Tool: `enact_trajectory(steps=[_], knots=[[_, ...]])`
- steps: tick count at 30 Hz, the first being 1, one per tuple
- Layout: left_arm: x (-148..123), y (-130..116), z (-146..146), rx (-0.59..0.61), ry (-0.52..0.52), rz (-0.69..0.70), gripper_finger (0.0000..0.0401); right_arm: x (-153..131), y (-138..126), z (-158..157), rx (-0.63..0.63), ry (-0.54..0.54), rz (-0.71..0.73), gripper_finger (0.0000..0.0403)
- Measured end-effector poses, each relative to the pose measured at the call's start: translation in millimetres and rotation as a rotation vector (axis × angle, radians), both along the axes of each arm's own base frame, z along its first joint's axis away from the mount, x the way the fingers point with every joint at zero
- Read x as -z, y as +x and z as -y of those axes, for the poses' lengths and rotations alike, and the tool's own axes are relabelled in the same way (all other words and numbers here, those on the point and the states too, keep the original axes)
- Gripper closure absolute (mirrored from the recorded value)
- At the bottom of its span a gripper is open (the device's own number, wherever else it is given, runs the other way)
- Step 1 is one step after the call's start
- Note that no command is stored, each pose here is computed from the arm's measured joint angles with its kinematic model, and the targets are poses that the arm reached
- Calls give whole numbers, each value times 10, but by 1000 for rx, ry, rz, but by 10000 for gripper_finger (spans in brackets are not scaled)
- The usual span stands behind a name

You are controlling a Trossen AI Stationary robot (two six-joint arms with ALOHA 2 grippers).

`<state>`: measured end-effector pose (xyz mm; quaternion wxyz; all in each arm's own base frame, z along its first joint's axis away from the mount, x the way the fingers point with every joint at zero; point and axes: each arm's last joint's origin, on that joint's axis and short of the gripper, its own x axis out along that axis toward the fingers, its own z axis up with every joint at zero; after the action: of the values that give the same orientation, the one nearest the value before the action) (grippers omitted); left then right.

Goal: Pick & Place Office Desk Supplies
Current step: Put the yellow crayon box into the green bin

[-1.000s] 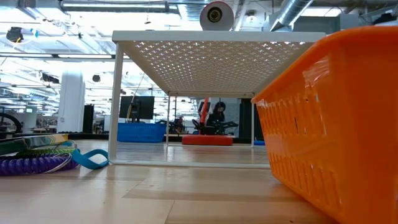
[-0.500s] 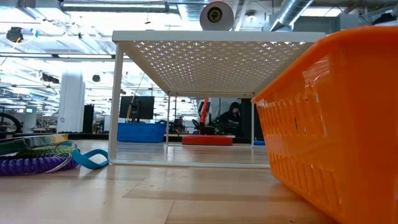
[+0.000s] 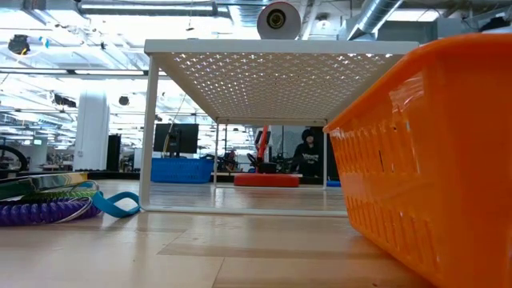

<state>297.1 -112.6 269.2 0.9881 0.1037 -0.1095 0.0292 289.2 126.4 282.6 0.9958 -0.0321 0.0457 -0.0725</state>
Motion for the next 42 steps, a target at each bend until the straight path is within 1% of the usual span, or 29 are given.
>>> enact_trajectory(steps=[2, 5, 8, 10, 13, 16, 21, 27, 31, 33, 36, 42], knots=[[-19, -26, 8, -41, 17, -4, 312, 6, -1, 3, 10, -4, -6, 376], [-116, -110, 12, -116, 40, -1, 298, 13, -21, -8, 45, -23, -17, 376], [-222, -235, 23, -194, 60, -31, 285, 18, -54, -34, 104, -54, -28, 376], [-294, -333, 28, -218, 64, -56, 278, -3, -117, -40, 138, -72, -46, 376], [-356, -491, 63, -226, 70, -119, 271, -67, -243, 2, 213, -60, -70, 376], [-388, -654, 111, -220, 45, -176, 268, -115, -415, 57, 307, -46, -103, 376], [-395, -847, 221, -151, -1, -227, 271, -162, -729, 192, 454, -3, -134, 376], [-348, -953, 363, -77, -34, -264, 274, -163, -1079, 599, 650, 116, -168, 376], [-314, -1000, 419, -50, -47, -290, 274, -124, -1233, 926, 776, 240, -251, 372], [-302, -1016, 437, -43, -46, -299, 274, -100, -1270, 1067, 830, 283, -310, 370], [-292, -1026, 447, -37, -54, -297, 274, -68, -1288, 1248, 900, 317, -387, 374], [-166, -1040, 433, -38, -64, -317, 274, 12, -1302, 1644, 1025, 404, -547, 375]])
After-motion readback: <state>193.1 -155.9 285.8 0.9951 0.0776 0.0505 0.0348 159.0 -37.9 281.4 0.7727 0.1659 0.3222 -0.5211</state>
